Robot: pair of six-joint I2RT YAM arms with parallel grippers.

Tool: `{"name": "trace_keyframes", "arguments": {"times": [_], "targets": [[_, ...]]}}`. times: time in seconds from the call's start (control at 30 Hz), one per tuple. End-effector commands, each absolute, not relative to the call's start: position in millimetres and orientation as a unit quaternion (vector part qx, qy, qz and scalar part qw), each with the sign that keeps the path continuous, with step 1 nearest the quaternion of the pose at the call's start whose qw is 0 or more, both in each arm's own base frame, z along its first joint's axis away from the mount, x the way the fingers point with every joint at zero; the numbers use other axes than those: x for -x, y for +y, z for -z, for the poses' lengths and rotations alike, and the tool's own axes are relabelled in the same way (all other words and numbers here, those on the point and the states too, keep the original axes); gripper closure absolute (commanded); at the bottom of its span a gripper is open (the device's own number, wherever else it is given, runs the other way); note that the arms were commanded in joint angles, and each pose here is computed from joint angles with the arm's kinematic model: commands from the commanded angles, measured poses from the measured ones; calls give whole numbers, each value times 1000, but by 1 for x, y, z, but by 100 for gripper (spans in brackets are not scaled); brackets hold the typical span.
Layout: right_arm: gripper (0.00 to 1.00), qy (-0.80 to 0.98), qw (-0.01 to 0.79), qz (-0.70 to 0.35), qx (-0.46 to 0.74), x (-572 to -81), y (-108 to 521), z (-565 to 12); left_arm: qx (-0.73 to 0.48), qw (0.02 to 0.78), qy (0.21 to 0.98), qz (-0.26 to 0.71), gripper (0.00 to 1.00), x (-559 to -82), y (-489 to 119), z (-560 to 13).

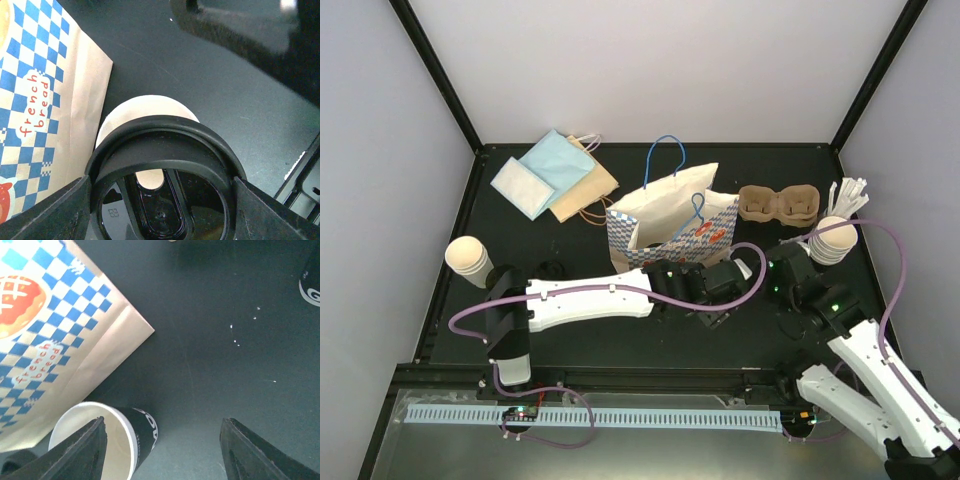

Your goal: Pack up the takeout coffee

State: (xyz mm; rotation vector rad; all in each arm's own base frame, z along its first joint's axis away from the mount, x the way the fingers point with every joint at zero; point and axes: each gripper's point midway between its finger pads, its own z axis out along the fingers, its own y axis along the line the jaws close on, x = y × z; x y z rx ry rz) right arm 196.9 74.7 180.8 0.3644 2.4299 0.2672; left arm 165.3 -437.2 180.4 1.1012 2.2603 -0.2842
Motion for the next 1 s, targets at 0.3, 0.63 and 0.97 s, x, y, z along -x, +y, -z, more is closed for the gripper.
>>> {"name": "trace_keyframes", "arguments": {"times": [0.3, 0.63, 0.97], "targets": [[35, 924, 316, -159, -143, -205, 77, -181, -412, 307, 848, 130, 32, -174, -445, -190], [35, 920, 326, -161, -148, -204, 74, -184, -419, 307, 847, 117, 31, -181, -453, -178], [35, 917, 334, -160, -150, -203, 72, -187, -419, 311, 846, 107, 32, -191, -457, -169]]}}
